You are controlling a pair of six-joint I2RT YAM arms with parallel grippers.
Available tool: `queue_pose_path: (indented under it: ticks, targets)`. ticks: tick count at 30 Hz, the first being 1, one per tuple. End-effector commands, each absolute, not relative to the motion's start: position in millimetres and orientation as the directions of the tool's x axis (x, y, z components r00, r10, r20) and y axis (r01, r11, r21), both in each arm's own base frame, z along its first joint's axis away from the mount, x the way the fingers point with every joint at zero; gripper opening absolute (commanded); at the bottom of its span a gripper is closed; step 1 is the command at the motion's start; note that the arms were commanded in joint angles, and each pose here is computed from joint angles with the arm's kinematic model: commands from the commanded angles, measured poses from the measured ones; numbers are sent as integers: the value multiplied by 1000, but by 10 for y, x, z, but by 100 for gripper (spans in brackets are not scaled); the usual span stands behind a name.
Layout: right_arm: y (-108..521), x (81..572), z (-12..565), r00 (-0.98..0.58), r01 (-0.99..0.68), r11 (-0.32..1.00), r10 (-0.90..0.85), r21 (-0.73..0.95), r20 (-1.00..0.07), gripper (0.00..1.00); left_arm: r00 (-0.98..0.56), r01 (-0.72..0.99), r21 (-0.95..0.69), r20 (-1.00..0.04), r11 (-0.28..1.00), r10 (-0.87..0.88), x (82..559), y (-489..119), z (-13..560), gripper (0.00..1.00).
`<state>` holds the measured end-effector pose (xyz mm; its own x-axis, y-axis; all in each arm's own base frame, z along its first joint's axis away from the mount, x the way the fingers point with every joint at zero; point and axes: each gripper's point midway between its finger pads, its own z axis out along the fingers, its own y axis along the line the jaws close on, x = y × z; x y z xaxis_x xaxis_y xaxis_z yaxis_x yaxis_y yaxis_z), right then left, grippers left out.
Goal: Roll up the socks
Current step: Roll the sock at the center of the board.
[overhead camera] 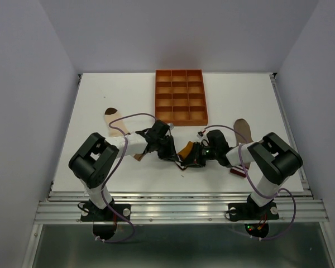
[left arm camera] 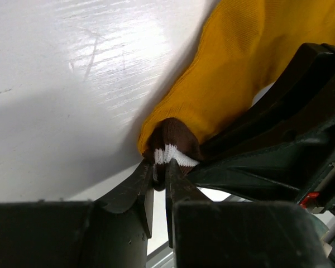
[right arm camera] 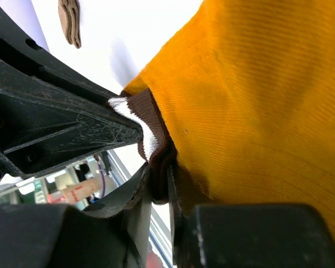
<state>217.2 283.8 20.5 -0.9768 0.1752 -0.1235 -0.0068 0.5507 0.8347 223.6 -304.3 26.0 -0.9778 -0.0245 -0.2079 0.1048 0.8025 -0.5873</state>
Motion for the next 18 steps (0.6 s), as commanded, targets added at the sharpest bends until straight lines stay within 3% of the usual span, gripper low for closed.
queue_pose_path:
  ticks: [1, 6, 7, 18]
  targets:
    - [2728, 2281, 124, -965, -58, 641, 160, 765, -208, 25, -980, 65, -506, -194, 860, -40, 2259, -2958, 191, 0]
    - [2684, 2400, 451, -927, -226, 671, 76, 706, -368, 58, -981, 34, -441, -188, 897, -55, 2303, -2871, 245, 0]
    - [2659, 2434, 491, -916, -241, 685, 73, 688, -394, 61, -981, 34, -440, -187, 897, -55, 2306, -2874, 265, 0]
    - [2801, 2258, 956, -715, -572, 706, -181, 417, -676, 66, -993, 15, -404, -114, 915, -34, 2186, -2824, 299, 0]
